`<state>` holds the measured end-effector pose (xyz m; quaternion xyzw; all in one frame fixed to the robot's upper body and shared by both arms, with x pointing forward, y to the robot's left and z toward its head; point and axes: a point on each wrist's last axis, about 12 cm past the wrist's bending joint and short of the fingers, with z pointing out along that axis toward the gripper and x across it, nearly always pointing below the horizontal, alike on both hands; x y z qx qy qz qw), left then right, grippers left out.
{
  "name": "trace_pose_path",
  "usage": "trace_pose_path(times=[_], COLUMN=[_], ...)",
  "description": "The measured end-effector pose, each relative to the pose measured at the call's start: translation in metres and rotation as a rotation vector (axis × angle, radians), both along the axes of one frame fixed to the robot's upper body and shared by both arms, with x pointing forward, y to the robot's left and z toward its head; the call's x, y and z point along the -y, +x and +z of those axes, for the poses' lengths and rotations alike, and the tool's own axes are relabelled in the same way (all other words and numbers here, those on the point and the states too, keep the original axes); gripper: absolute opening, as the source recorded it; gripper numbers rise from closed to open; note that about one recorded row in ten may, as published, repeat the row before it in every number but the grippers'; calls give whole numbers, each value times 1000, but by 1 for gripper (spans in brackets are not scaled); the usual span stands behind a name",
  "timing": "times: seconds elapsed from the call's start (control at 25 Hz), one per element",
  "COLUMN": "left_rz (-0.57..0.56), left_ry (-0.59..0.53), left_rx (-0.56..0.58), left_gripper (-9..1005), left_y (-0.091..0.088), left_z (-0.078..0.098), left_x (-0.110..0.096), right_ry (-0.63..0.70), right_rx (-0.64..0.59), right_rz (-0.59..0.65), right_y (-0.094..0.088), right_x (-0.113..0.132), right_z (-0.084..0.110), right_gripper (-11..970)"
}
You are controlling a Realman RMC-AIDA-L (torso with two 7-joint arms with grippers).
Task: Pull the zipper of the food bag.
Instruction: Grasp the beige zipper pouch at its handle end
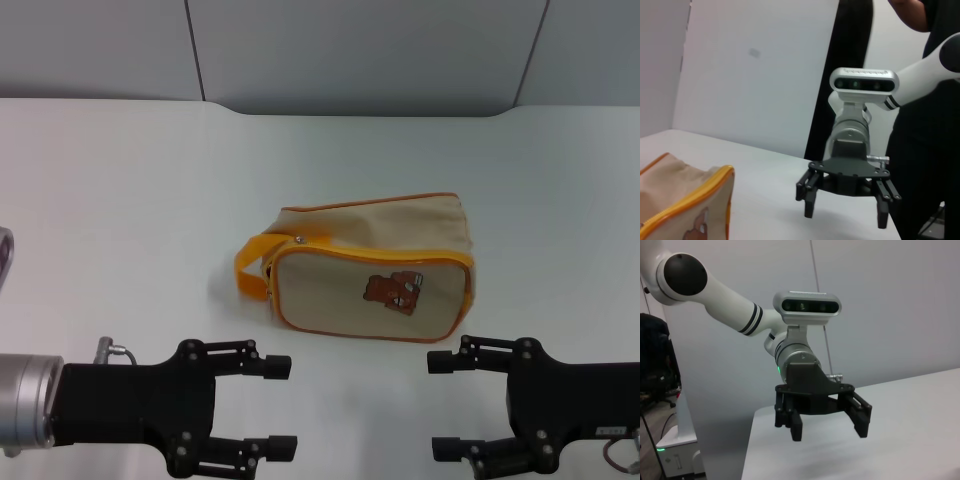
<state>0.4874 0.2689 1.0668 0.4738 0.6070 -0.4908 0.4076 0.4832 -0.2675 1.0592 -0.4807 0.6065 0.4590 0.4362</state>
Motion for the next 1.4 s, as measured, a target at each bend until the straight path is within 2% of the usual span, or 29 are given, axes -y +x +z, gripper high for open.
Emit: trace_pose_path(times=[0.56,0.8,0.96,1.0,1.04,1.28,1.4], left_rz=[-17,5,152,152,259,489,504], left_ry=[3,-2,-25,-25,-9,64,95], left_rx=[0,42,129,129,182,268,275], left_gripper=[782,782,781,781,781,781,780], left_y=[-3,-2,4,4,10,32,37], left_z=[-1,-2,-8,-8,-14,-33,-37], left_x=[1,0,1,1,1,8,14], right_ry=[-5,-2,-1,-1,-1,-6,-8], right_rx=[5,3,1,2,2,0,0], right_rz=[-8,-15,-20,-22,-23,-33,-35], right_y=[2,1,0,0,0,0,0], right_x=[-1,0,1,2,2,3,3], right_z=[0,-1,-1,-1,-1,-2,-3], right_gripper=[826,822,819,818,817,813,810])
